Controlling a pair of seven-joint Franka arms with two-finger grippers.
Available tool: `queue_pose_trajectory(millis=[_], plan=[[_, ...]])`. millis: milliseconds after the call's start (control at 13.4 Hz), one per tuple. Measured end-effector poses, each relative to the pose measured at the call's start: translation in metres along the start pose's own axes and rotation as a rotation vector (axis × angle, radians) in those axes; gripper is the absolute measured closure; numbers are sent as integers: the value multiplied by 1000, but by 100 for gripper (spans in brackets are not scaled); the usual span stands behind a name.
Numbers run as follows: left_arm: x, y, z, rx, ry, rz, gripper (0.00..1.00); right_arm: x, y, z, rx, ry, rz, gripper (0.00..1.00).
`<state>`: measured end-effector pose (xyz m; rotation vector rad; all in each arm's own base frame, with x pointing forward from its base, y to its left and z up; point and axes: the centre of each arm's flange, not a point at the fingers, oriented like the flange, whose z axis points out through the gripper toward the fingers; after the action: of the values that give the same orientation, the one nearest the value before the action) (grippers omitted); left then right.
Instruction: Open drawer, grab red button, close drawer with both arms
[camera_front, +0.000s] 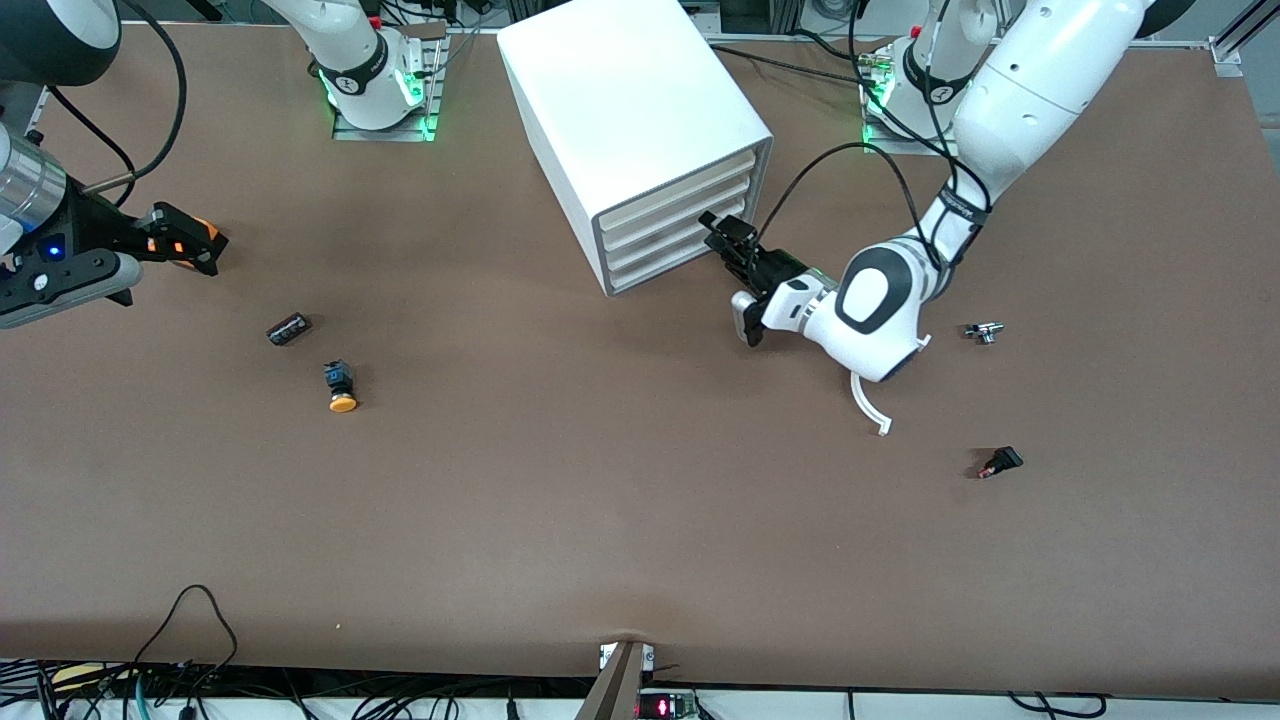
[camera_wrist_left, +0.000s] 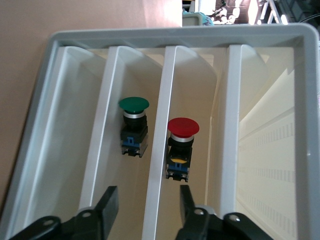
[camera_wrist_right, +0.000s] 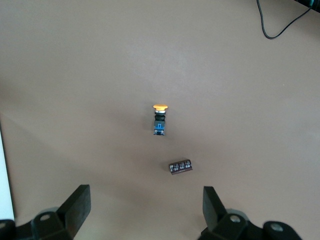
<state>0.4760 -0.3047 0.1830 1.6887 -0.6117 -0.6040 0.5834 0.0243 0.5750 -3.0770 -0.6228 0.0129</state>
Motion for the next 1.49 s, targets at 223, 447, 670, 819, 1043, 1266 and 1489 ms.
queue_pose_trajectory(millis=[223, 447, 670, 819, 1043, 1266, 1489], plan=[[-3, -8, 20, -50, 8, -12, 47, 0, 0, 0, 0, 0, 0, 0], [-5, -9, 35, -82, 15, -29, 51, 0, 0, 1, 0, -1, 0, 0], [-5, -10, 46, -92, 12, -38, 59, 0, 0, 1, 1, -3, 0, 0], [-5, -11, 47, -92, 14, -39, 68, 1, 0, 2, 1, -4, 0, 0], [-5, -11, 46, -91, 16, -36, 84, 1, 0, 4, 2, -7, 0, 0], [-5, -11, 46, -91, 17, -27, 89, 4, 2, 10, 4, -12, 1, 0], [-4, -11, 45, -89, 20, -16, 89, 11, 4, 22, 7, -20, 0, 0]])
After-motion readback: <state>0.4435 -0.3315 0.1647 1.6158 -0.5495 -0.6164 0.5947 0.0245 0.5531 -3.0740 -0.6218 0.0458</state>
